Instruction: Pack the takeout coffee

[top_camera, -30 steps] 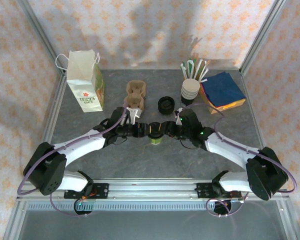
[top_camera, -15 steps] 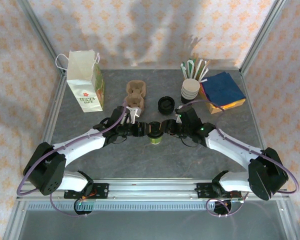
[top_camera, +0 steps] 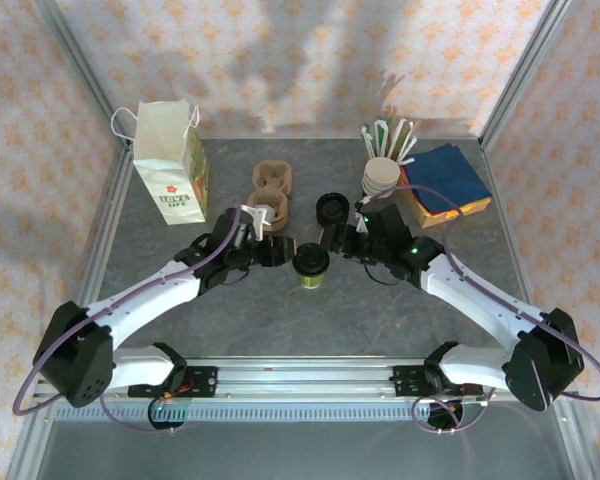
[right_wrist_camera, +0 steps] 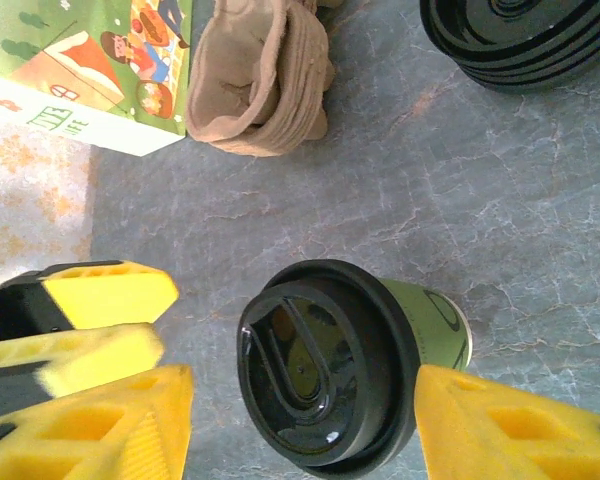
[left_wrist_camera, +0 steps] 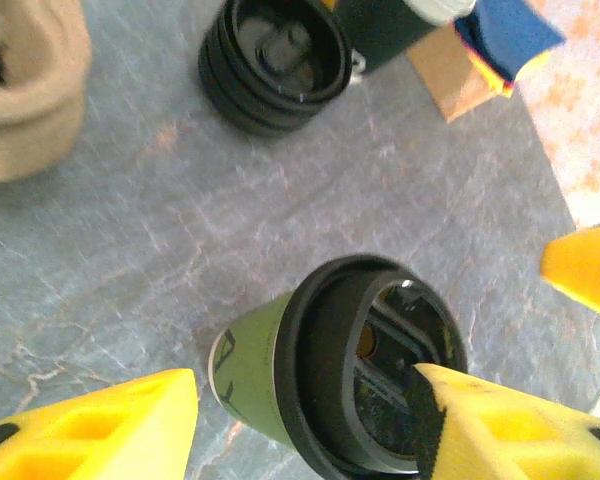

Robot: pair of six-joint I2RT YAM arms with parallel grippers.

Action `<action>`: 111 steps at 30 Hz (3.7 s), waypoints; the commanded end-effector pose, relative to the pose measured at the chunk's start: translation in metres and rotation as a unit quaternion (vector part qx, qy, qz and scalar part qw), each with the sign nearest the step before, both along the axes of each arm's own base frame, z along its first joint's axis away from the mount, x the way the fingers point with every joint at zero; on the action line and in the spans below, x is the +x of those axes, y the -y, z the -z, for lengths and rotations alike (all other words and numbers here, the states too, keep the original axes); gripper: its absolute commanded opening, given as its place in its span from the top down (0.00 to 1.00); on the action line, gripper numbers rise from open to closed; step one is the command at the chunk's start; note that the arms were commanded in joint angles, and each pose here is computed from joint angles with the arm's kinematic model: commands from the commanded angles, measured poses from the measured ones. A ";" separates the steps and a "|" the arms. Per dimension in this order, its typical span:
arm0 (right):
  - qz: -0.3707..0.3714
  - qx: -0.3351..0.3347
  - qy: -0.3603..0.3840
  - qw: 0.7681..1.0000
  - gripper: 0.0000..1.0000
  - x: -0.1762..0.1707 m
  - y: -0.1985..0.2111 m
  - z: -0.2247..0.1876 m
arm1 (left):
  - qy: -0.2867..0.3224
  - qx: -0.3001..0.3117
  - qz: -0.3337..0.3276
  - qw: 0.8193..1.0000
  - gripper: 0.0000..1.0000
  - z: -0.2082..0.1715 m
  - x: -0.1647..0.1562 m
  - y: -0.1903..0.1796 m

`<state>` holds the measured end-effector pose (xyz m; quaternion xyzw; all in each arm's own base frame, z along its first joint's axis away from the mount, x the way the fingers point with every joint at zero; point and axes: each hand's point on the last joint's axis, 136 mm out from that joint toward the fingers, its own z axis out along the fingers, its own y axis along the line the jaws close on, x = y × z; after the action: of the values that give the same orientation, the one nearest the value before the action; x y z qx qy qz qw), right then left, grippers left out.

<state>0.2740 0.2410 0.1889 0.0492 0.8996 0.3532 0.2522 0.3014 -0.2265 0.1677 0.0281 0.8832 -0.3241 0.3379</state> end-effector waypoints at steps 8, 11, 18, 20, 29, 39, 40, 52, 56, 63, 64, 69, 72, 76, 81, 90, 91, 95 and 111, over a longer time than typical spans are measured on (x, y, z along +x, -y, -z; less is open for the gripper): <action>0.034 -0.082 -0.020 0.996 0.22 -0.012 0.008 -0.010 | 0.089 0.033 -0.172 0.981 0.27 -0.041 0.009 -0.083; 0.038 -0.119 -0.013 0.992 0.15 -0.014 0.001 -0.012 | 0.093 0.036 -0.186 0.977 0.26 -0.042 0.005 -0.095; 0.060 -0.208 0.009 0.976 0.07 -0.009 -0.010 -0.011 | 0.100 0.025 -0.205 0.973 0.26 -0.045 -0.001 -0.112; 0.054 -0.220 0.010 0.974 0.06 -0.010 -0.016 -0.008 | 0.103 0.025 -0.207 0.973 0.26 -0.046 -0.002 -0.114; 0.032 -0.249 -0.003 0.968 0.06 -0.012 -0.037 0.019 | 0.109 0.022 -0.209 0.972 0.26 -0.048 -0.002 -0.118; 0.018 -0.280 -0.012 0.960 0.06 -0.013 -0.044 0.036 | 0.103 0.026 -0.210 0.972 0.26 -0.040 -0.003 -0.120; 0.018 -0.282 -0.011 0.959 0.06 -0.013 -0.045 0.036 | 0.103 0.026 -0.210 0.972 0.26 -0.040 -0.003 -0.120; 0.014 -0.332 -0.007 0.943 0.13 -0.012 -0.043 0.045 | 0.088 0.030 -0.216 0.972 0.26 -0.026 -0.003 -0.123; 0.014 -0.339 -0.006 0.941 0.16 -0.011 -0.043 0.047 | 0.087 0.030 -0.217 0.972 0.26 -0.025 -0.003 -0.123; 0.011 -0.350 -0.009 0.937 0.18 -0.011 -0.043 0.053 | 0.085 0.029 -0.217 0.972 0.26 -0.022 -0.003 -0.124; 0.010 -0.351 -0.011 0.936 0.18 -0.011 -0.043 0.054 | 0.084 0.028 -0.217 0.972 0.26 -0.022 -0.003 -0.124; -0.001 -0.353 -0.019 0.935 0.16 -0.013 -0.046 0.060 | 0.082 0.029 -0.217 0.972 0.26 -0.019 -0.004 -0.124; -0.007 -0.353 -0.024 0.935 0.17 -0.015 -0.047 0.063 | 0.080 0.027 -0.216 0.973 0.26 -0.017 -0.004 -0.124; -0.011 -0.360 -0.027 0.933 0.20 -0.017 -0.044 0.065 | 0.079 0.027 -0.216 0.973 0.26 -0.017 -0.003 -0.123; -0.019 -0.380 -0.030 0.924 0.23 -0.018 -0.039 0.070 | 0.079 0.027 -0.217 0.973 0.26 -0.016 -0.002 -0.123; -0.025 -0.399 -0.031 0.916 0.21 -0.018 -0.035 0.074 | 0.074 0.030 -0.217 0.973 0.26 -0.012 -0.003 -0.124; -0.026 -0.400 -0.030 0.916 0.22 -0.018 -0.034 0.073 | 0.075 0.030 -0.218 0.973 0.26 -0.012 -0.003 -0.125; -0.022 -0.402 -0.022 0.915 0.24 -0.016 -0.033 0.068 | 0.077 0.029 -0.219 0.972 0.26 -0.014 -0.003 -0.125; 0.060 -0.387 -0.019 0.920 0.24 0.024 0.035 0.049 | 0.077 0.034 -0.222 0.972 0.26 -0.013 -0.006 -0.129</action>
<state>0.2904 0.2334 0.1325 -0.0040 0.9706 -0.0161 0.2402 0.2958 -0.1002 0.1774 -0.1286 0.8547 -0.2048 0.4594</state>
